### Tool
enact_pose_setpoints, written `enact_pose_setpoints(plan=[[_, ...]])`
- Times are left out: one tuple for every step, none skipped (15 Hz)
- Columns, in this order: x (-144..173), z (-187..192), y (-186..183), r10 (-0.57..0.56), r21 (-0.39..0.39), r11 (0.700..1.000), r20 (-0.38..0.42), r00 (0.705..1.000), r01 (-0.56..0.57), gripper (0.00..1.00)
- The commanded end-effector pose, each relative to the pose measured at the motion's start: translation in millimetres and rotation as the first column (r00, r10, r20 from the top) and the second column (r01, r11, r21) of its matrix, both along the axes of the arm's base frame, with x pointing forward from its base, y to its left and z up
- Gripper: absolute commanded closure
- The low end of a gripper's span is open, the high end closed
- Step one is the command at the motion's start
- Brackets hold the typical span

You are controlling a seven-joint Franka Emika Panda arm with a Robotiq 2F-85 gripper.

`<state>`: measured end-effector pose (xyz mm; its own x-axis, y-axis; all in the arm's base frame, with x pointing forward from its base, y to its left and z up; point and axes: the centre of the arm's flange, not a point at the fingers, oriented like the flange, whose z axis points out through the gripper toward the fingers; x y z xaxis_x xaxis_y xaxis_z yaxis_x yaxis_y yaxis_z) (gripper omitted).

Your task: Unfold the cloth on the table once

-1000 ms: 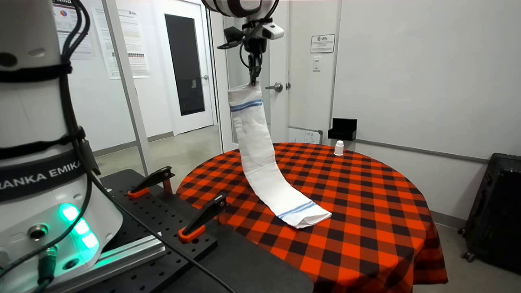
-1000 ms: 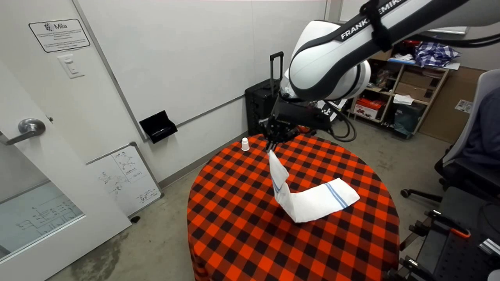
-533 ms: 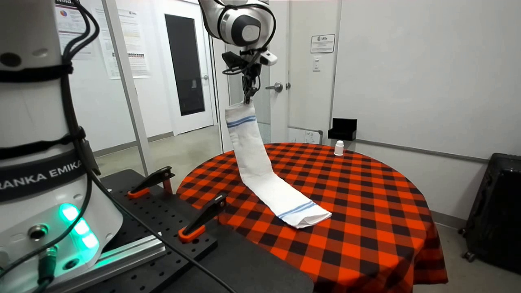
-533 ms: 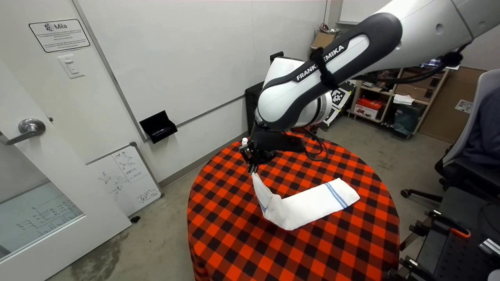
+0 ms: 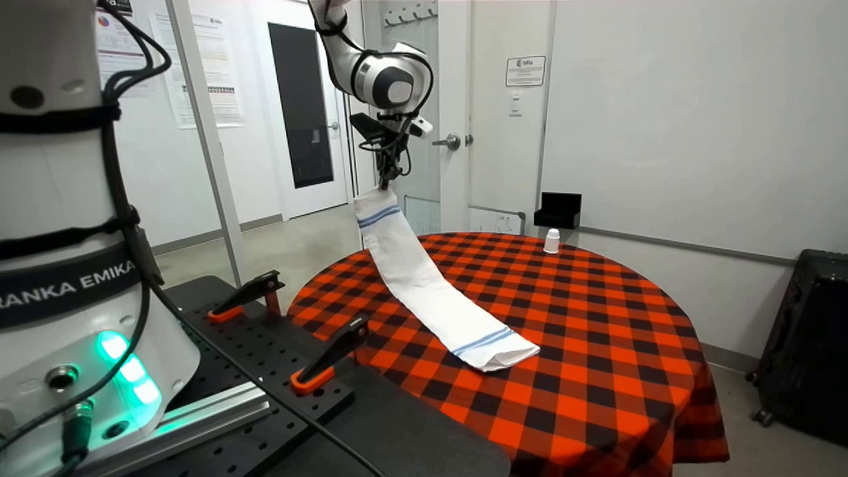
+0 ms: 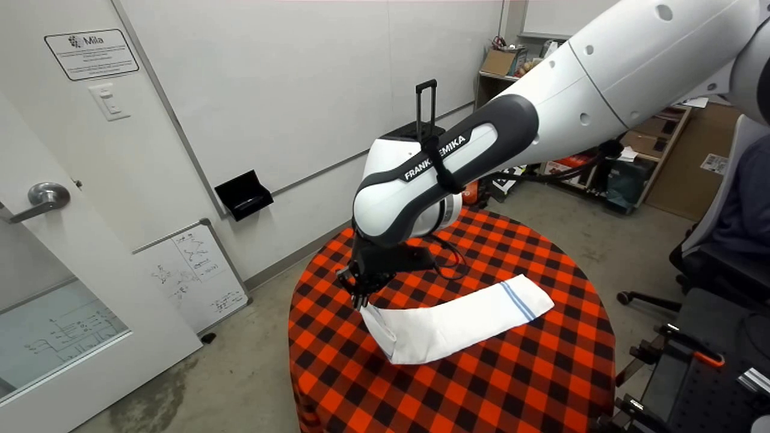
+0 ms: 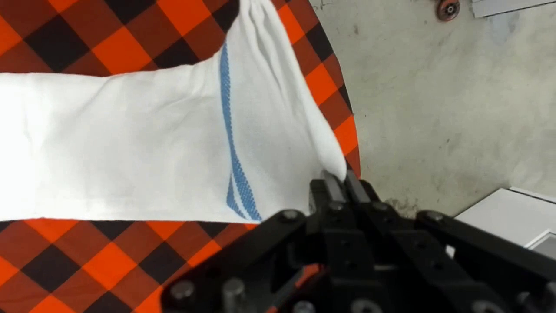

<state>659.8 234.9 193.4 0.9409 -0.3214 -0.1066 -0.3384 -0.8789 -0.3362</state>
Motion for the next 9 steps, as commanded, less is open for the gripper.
enact_pose_setpoints(plan=[[25,-16,24,0.064,0.008,0.998,-0.008,0.998,-0.064,0.81],[26,-19,29,0.068,0.008,0.998,-0.005,0.998,-0.068,0.70],[28,-20,32,0.074,0.007,0.997,0.003,0.997,-0.074,0.63],[28,-20,36,0.083,0.010,0.997,0.013,0.996,-0.083,0.56],[29,-20,39,0.089,0.013,0.996,0.025,0.996,-0.089,0.49],[30,-18,42,0.096,0.016,0.995,0.038,0.995,-0.097,0.41],[30,-16,44,0.104,0.024,0.994,0.047,0.993,-0.105,0.34],[29,-12,47,0.111,0.025,0.993,0.060,0.992,-0.112,0.26],[29,-9,48,0.120,0.027,0.992,0.070,0.990,-0.122,0.19]])
